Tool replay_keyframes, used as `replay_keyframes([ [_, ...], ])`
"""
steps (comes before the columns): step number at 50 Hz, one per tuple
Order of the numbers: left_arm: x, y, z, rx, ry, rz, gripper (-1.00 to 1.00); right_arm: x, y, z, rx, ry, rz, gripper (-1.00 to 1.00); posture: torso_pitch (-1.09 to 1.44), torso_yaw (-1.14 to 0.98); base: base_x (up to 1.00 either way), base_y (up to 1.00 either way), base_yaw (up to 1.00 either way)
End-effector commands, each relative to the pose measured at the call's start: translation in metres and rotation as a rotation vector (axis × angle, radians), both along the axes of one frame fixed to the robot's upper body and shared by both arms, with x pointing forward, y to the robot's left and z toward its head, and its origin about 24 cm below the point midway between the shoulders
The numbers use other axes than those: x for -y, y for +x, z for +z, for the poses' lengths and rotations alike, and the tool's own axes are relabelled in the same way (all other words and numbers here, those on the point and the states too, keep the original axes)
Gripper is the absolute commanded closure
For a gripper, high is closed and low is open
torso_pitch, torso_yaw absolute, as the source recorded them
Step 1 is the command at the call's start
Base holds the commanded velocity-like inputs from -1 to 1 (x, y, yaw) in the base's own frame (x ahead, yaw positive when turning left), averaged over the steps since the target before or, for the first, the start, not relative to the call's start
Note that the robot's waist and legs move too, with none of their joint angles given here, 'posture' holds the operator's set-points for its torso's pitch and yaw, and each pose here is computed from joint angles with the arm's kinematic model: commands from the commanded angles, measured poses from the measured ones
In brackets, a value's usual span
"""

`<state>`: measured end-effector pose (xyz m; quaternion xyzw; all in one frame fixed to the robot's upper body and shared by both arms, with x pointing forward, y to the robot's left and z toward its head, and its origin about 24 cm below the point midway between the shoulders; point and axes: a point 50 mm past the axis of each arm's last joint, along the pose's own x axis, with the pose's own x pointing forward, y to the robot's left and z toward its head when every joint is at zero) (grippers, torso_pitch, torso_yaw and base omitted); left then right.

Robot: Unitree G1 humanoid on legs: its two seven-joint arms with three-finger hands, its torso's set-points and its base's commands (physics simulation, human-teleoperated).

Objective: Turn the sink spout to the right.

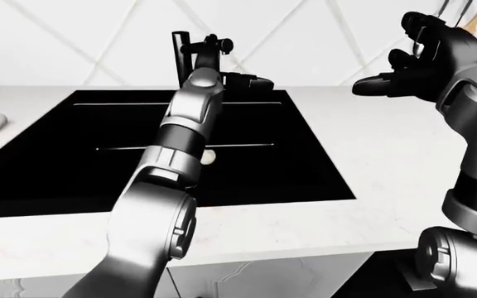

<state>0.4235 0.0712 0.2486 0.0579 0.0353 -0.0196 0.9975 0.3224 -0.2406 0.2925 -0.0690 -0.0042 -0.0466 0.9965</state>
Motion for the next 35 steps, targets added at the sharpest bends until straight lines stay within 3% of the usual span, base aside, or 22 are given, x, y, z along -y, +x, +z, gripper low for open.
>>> replay_keyframes([
  [1, 0.003, -0.002, 0.029, 0.111, -0.012, -0.012, -1.00, 0.001, -0.006, 0.019, 0.088, -0.015, -0.005, -1.00, -0.19, 0.00, 0.00, 0.00, 0.00],
  [35, 0.024, -0.008, 0.023, 0.114, 0.017, -0.047, -1.00, 0.003, -0.007, 0.016, 0.088, -0.011, -0.007, -1.00, -0.19, 0.00, 0.00, 0.00, 0.00],
])
